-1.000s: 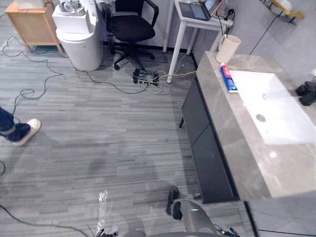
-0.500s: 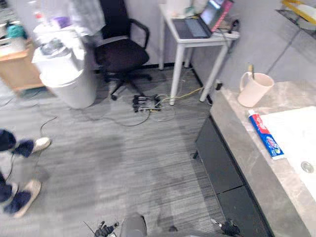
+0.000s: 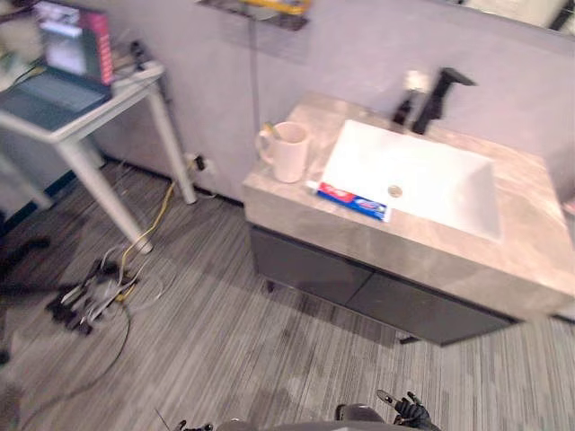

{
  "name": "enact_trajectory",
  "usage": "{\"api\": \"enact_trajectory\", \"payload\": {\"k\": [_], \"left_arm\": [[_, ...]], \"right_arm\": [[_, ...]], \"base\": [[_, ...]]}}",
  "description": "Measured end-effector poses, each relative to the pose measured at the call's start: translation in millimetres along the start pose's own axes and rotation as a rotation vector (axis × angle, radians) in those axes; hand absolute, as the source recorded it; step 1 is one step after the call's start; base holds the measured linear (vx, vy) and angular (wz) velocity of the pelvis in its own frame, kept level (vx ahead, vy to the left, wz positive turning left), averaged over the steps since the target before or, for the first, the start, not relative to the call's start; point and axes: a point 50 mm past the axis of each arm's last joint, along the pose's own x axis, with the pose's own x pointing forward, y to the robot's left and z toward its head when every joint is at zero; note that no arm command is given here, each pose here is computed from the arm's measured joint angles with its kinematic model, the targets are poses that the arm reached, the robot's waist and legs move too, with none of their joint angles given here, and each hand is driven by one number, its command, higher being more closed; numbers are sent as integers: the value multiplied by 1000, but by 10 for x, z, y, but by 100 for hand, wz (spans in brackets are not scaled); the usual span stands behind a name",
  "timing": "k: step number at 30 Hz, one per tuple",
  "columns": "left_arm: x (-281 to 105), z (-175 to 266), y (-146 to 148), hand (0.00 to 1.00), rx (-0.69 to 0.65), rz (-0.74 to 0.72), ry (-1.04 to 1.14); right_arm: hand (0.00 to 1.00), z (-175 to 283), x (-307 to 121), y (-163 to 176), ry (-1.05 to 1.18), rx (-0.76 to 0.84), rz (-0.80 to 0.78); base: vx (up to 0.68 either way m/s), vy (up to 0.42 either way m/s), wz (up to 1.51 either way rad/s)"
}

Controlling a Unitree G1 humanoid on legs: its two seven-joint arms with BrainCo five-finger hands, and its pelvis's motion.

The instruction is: Organize washtable

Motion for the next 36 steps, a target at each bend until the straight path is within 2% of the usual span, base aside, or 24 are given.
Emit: {"api": "enact_trajectory", "payload": {"k": [6,10,12,16,18,21,24,27,31,36], "left_arm": [[43,223,-119,0,62,-37,-58],[-5,146,-504,0,71,-153,-46],[-30,70,-564,0,61,-182,-28],[-25,159,-488,0,-17,-164,-73],[-43,196,-529,0,-123,-171,-107],[-38,219,-489,0,-178,-167,-112],[-47,205,-527,0,-137,-193,-109],[-33,287,-512,0,-54,-206,-133],[-39,314,-572,0,-61,-224,-145],[-8,265,-423,0,-83,-173,-117]], "right_arm": [[0,29,5,0,-7,38,-2],[0,-36,-14,-314,10,84,-93],[0,-147,-53,-424,34,102,-125],[0,-214,-73,-410,51,91,-121],[0,-104,-44,-439,22,53,-120],[0,81,11,-266,-30,19,-78],[0,209,39,-151,-71,-13,-42],[0,117,19,-38,-45,-67,-1],[0,204,38,-125,-70,-86,-28],[0,87,24,-15,-26,-100,1]], "base": [[-6,-63,-122],[-5,-90,-21],[120,-71,29],[153,-124,13],[178,75,-8],[230,197,-17],[164,303,-20],[192,104,28],[152,137,-2],[121,153,-50]]}}
